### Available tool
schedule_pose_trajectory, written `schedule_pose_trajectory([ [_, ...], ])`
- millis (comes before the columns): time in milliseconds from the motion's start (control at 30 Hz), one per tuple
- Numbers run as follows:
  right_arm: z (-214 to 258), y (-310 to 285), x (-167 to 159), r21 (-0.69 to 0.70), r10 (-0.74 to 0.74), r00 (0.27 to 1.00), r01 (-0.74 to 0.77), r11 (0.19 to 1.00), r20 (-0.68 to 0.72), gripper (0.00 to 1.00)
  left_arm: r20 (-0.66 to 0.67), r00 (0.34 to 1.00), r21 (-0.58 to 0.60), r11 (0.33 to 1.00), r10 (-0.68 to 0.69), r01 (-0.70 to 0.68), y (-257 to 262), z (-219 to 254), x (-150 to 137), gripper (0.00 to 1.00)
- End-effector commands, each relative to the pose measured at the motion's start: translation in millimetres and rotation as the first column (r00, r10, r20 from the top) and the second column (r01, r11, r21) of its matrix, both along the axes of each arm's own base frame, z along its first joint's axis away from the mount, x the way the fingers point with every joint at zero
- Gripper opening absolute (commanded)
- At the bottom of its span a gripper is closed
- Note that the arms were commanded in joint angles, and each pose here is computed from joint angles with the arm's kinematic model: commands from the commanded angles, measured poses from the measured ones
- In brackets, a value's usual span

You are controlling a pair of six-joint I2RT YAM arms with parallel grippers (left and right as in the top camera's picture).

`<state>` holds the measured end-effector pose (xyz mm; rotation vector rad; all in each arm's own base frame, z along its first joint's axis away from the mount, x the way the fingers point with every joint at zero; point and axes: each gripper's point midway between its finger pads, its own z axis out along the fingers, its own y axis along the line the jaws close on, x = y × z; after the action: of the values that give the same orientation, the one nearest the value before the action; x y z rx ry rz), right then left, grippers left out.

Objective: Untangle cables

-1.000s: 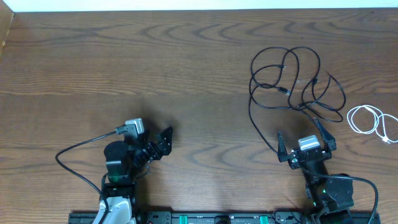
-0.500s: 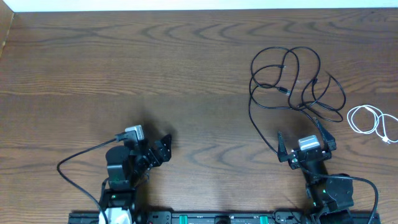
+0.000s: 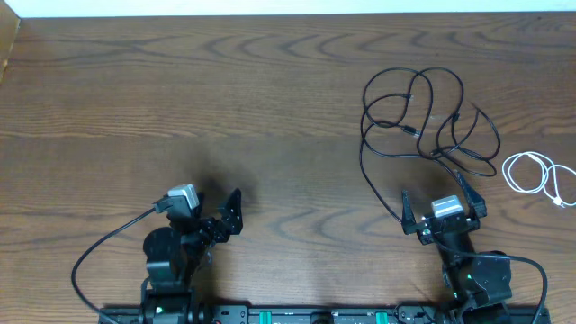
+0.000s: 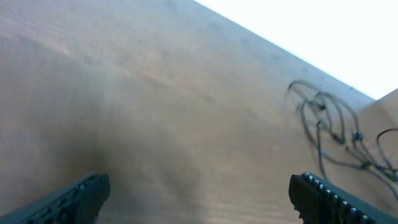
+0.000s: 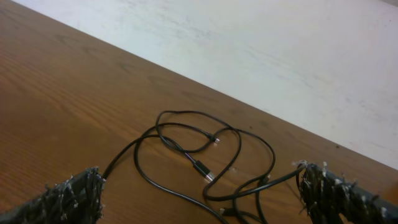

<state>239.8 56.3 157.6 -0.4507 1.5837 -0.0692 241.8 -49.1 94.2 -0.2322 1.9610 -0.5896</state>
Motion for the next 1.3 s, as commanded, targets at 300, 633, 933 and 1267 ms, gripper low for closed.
schedule_pose_trajectory([
  [300, -1.2, -0.6, 0.0, -0.006, -0.001, 1.000, 0.001, 1.000, 0.002, 0.99, 0.265, 0.959, 0.065, 0.994, -0.105, 0.091, -19.2, 50.0, -10.1, 0.98],
  [633, -1.1, -0.7, 0.1, -0.006, -0.002, 1.000, 0.002, 1.000, 0.002, 0.99, 0.279, 0.952, 0.253, 0.947, 0.125, -0.199, 31.4, 42.6, 1.3, 0.98],
  [933, -1.1, -0.7, 0.1, -0.006, -0.002, 1.000, 0.002, 1.000, 0.002, 0.99, 0.306, 0.942, 0.412, 0.874, 0.135, -0.259, 47.0, 42.5, 1.7, 0.98],
  [1267, -1.1, -0.6, 0.1, -0.006, -0.001, 1.000, 0.001, 1.000, 0.002, 0.99, 0.307, 0.943, 0.411, 0.875, 0.130, -0.255, 46.1, 42.8, 1.8, 0.98],
])
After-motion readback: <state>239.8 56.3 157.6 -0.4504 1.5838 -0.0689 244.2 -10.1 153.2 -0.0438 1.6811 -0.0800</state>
